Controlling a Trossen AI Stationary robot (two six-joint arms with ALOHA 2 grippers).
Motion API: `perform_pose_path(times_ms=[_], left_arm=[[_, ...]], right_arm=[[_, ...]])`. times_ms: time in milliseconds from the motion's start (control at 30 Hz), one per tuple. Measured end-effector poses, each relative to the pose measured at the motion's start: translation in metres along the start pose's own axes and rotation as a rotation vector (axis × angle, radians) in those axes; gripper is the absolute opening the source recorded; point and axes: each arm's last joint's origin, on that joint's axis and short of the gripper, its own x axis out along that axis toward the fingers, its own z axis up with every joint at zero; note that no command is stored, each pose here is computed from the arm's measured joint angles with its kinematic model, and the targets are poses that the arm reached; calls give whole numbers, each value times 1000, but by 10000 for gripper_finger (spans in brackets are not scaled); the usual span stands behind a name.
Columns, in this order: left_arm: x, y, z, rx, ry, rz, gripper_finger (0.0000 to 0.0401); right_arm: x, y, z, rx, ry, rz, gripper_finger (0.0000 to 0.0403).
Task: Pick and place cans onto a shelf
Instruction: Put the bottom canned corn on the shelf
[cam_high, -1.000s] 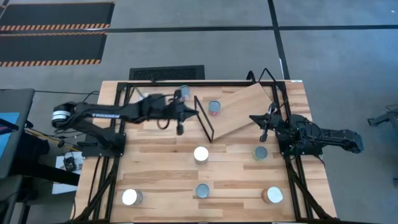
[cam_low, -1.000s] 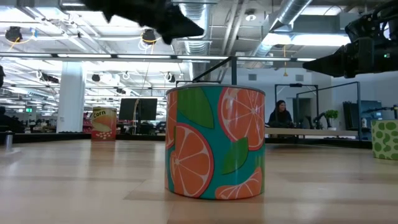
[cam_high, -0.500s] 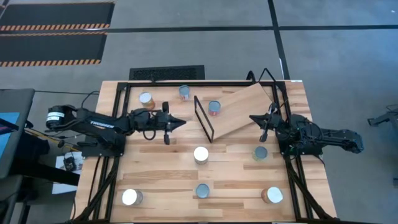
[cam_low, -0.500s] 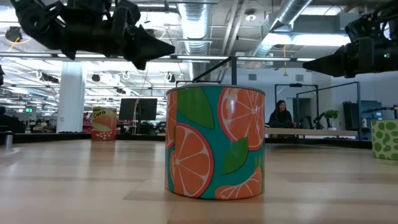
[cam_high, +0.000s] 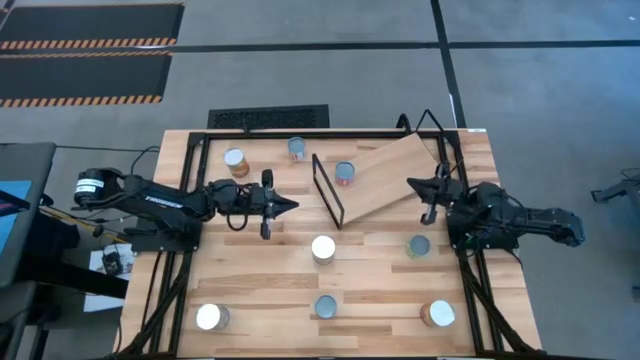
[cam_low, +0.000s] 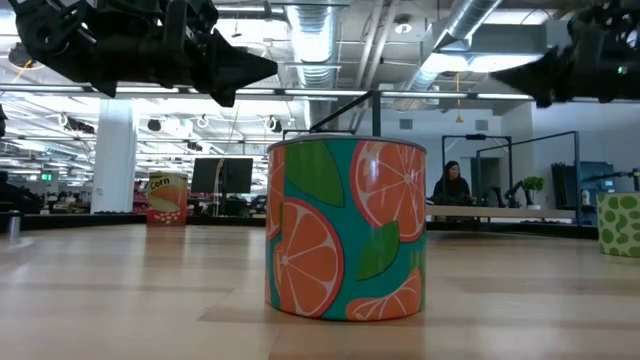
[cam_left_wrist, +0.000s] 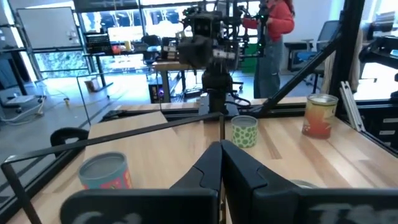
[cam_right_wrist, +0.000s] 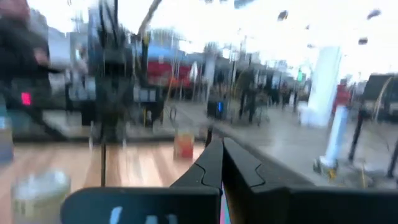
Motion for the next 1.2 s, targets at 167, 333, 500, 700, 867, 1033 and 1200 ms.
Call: perform_pose_path(times_ms=[167, 333, 500, 700, 867, 1033, 1200], left_arm=[[0, -4, 0, 0, 4, -14, 0], [1, -5, -2, -2, 16, -1, 0], [5, -4, -9, -10, 41, 28, 0], [10, -4, -16, -17, 41, 28, 0], [14, -4, -21, -18, 20, 25, 0], [15, -5, -20, -35, 2, 3, 0], [15, -6, -19, -60, -4, -26, 0]], right_arm=[[2, 5, 17, 58, -11, 125, 7], [12, 19, 29, 109, 124, 233, 5], [24, 45, 36, 157, 376, 304, 4], [30, 89, 48, 241, 674, 337, 3], [26, 128, 60, 312, 891, 318, 3], [18, 163, 75, 357, 1106, 237, 3], [10, 197, 93, 433, 1319, 153, 4]])
